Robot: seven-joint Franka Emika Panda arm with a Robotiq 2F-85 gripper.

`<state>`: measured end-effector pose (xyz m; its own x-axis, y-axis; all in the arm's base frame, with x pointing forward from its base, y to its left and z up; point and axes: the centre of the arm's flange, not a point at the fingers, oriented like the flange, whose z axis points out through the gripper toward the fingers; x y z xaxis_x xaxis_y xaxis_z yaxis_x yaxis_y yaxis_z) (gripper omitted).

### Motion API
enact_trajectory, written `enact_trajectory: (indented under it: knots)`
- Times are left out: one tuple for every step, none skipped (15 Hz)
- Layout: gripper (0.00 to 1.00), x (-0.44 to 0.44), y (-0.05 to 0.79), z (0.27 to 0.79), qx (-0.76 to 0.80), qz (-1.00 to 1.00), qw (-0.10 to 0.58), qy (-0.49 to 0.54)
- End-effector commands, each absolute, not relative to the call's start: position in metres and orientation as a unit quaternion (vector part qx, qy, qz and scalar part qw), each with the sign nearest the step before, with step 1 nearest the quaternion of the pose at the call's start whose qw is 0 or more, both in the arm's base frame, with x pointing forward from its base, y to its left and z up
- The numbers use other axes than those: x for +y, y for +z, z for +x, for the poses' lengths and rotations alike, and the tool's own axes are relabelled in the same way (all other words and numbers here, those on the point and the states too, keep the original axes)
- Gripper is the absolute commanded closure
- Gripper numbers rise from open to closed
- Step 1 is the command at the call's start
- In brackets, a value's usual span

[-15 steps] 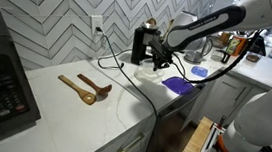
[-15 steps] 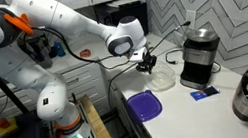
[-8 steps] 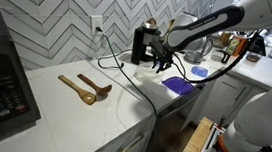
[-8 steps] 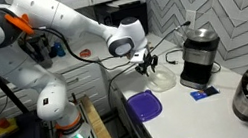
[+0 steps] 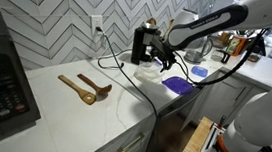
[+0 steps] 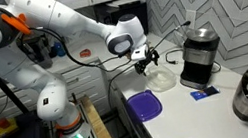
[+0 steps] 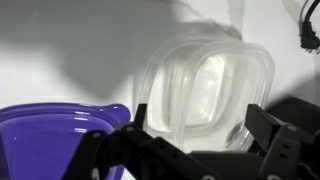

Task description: Remove the light blue lid from the lunchbox, pick up the lunchbox on the right and then put in inside the other lunchbox on the left

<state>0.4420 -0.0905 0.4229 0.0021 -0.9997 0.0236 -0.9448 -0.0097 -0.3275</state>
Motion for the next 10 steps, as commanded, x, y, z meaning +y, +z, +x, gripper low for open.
enact_trajectory:
  knots:
    - [0.00, -0.095, 0.440, 0.430, 0.628, -0.765, 0.085, -0.119]
    - [0.00, -0.095, 0.445, 0.429, 0.609, -0.781, 0.082, -0.108]
    - [0.00, -0.096, 0.451, 0.428, 0.591, -0.798, 0.073, -0.097]
    - [0.00, -0.096, 0.456, 0.427, 0.572, -0.813, 0.062, -0.087]
    - [0.00, -0.098, 0.462, 0.427, 0.554, -0.827, 0.049, -0.075]
    - [0.00, -0.099, 0.467, 0.426, 0.536, -0.841, 0.037, -0.064]
    - [0.00, -0.099, 0.473, 0.425, 0.519, -0.853, 0.026, -0.049]
    - [0.00, -0.099, 0.477, 0.424, 0.502, -0.864, 0.014, -0.036]
    - [0.00, -0.099, 0.480, 0.423, 0.486, -0.874, -0.002, -0.023]
    - [0.00, -0.100, 0.483, 0.423, 0.468, -0.884, -0.017, -0.013]
